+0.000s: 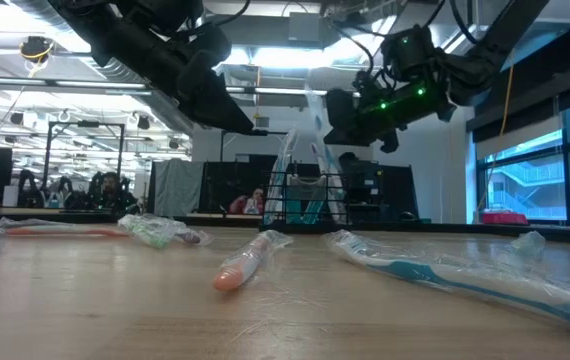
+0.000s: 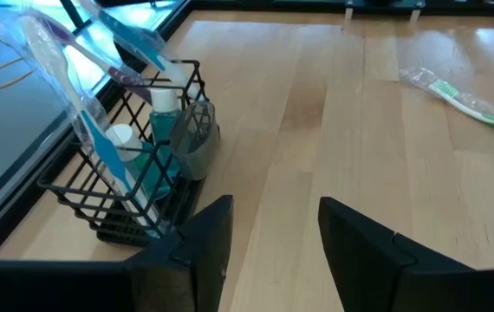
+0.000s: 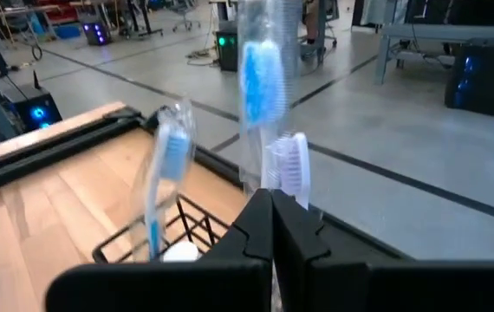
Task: Pick & Place toothbrushing station
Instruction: Put the right blue toothbrush in the right section of the wire organizer
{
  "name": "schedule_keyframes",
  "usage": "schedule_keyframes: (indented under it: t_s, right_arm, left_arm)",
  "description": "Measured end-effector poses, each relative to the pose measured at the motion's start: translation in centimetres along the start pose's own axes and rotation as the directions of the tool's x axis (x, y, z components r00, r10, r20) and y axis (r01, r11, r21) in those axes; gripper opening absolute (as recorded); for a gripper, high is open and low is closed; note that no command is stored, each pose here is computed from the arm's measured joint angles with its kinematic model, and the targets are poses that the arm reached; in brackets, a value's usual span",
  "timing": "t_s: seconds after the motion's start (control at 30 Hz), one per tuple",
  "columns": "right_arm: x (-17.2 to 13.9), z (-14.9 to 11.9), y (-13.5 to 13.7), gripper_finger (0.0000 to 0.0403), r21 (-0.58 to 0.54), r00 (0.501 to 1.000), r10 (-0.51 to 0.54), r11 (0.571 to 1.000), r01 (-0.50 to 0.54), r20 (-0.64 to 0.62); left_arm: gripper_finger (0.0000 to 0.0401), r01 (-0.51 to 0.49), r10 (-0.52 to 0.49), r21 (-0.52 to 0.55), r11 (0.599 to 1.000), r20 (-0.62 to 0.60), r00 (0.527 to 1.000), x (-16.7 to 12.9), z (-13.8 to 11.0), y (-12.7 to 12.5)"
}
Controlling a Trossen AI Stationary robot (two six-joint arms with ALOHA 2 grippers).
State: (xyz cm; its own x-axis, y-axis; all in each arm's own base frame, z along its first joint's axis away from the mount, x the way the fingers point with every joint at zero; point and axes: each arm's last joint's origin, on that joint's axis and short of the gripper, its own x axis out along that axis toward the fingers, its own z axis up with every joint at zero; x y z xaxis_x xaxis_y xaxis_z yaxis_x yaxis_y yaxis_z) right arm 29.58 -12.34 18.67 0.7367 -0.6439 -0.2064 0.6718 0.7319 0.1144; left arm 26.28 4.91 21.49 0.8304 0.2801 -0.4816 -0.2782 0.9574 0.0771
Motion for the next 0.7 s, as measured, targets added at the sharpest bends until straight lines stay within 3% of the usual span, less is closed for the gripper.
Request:
schedule_keyframes:
  t_s: [0.37,0.7]
  right_arm:
    - [0.2,-1.2,0.4,0.0,-0.025,0.999,0.007,1.0,-0.009,-0.052]
    - [-0.1,-1.5,0.9,0.0,-0.062,0.997,-0.047,0.997,0.043,-0.066]
  left_arm:
    - [0.0168,0.0,0.0,0.002,1.0,-0.011,1.0,0.0,-0.1,0.0]
    - [0.0168,0.0,0.0,0.003,1.0,-0.024,1.0,0.0,-0.2,0.0]
